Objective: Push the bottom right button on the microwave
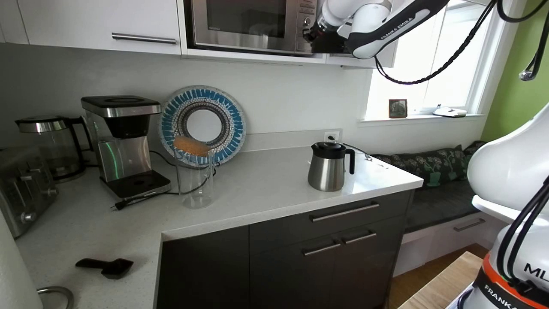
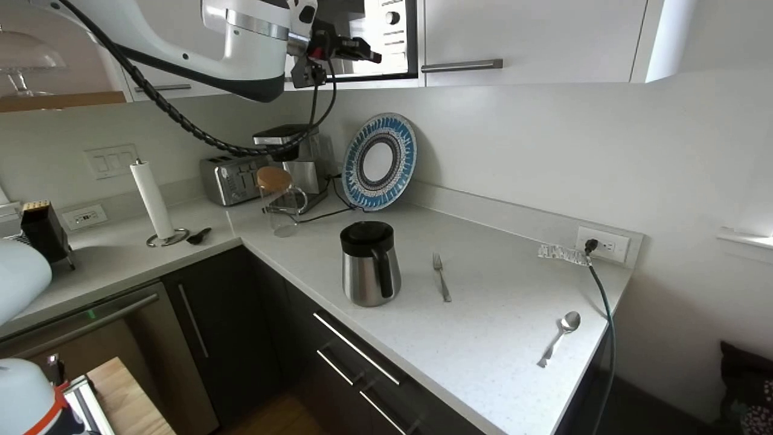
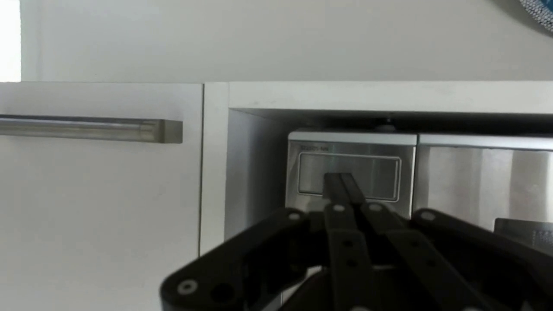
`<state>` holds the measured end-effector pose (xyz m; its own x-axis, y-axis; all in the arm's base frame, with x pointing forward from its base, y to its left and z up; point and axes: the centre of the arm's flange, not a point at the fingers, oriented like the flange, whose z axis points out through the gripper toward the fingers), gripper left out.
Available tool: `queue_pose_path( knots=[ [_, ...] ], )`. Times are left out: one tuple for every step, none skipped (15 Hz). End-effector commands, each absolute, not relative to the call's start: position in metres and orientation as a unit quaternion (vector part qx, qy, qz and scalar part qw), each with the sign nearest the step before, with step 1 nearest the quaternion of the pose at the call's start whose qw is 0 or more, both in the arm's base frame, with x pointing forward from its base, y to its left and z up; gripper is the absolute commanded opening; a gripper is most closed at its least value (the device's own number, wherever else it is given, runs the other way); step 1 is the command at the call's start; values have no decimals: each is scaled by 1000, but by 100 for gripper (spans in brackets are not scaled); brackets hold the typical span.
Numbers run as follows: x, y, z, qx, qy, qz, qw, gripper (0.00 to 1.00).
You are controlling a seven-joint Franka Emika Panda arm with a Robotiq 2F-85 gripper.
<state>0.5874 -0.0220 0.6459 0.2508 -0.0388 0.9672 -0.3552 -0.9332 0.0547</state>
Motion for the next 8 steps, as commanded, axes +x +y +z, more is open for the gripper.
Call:
queue_pose_path(
  knots=[
    [608,-18,632,772,-127,608,136,0],
    [611,-17,631,770,-127,611,137,0],
    [613,-17,630,768,-126,612,138,0],
    [614,-17,630,766,-125,615,139,0],
    [616,-17,629,764,-125,617,141,0],
    [618,-17,629,762,-124,619,142,0],
    [621,-18,628,761,-124,621,143,0],
    [622,-18,627,759,-124,622,144,0]
  ],
)
